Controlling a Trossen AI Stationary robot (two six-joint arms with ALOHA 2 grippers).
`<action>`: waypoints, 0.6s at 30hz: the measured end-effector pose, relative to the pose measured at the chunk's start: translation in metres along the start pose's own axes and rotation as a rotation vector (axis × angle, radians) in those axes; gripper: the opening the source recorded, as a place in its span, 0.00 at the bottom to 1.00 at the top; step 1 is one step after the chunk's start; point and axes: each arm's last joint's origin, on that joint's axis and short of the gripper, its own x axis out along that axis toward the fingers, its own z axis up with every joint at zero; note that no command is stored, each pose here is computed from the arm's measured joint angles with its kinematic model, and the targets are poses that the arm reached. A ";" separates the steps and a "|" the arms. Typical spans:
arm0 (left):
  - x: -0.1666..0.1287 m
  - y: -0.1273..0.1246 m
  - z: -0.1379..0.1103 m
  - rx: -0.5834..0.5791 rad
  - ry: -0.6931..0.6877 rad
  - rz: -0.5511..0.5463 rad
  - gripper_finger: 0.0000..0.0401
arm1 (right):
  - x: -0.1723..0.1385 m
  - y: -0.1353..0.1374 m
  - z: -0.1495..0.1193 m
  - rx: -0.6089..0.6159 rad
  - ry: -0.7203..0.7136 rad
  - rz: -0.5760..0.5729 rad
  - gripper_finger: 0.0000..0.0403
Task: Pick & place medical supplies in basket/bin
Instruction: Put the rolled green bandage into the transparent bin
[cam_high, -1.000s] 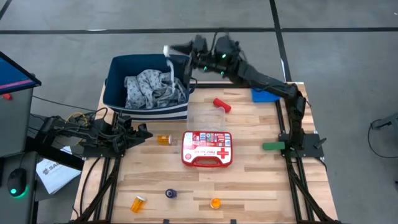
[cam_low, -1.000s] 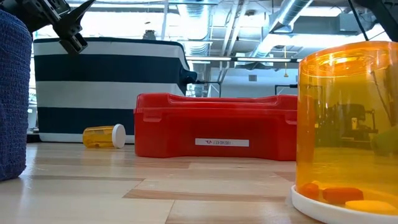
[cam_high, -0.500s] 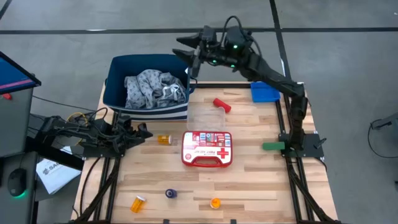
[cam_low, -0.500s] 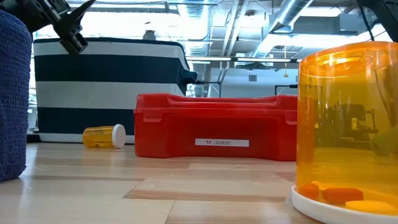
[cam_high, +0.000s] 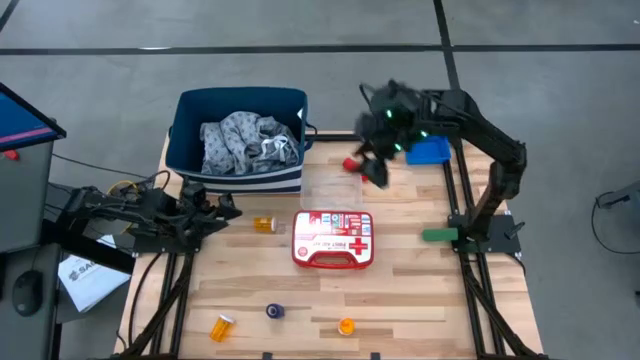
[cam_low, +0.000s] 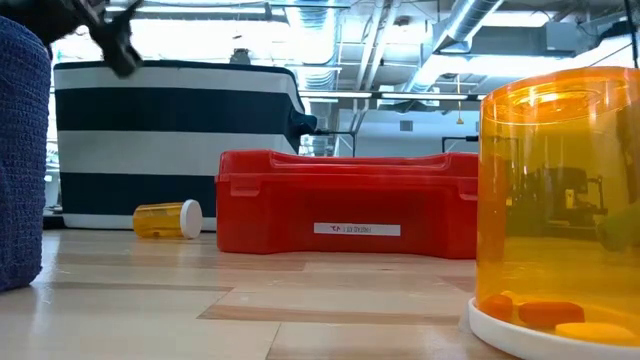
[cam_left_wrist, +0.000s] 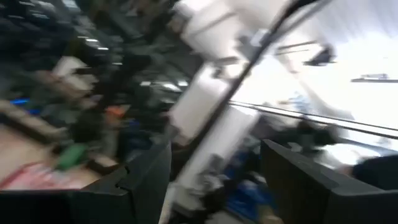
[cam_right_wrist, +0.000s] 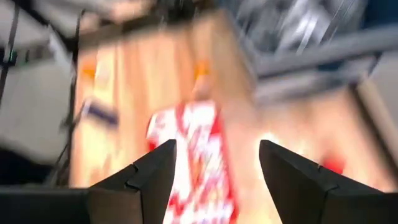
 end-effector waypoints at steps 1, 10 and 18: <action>0.002 -0.005 0.005 0.001 0.000 -0.037 0.59 | -0.002 0.006 -0.006 0.014 0.039 0.008 0.56; 0.011 -0.039 0.043 0.041 -0.068 -0.192 0.53 | -0.042 0.058 -0.043 0.112 0.039 -0.065 0.56; 0.022 -0.051 0.060 0.045 -0.092 -0.200 0.57 | -0.056 0.085 -0.105 0.255 0.106 -0.097 0.56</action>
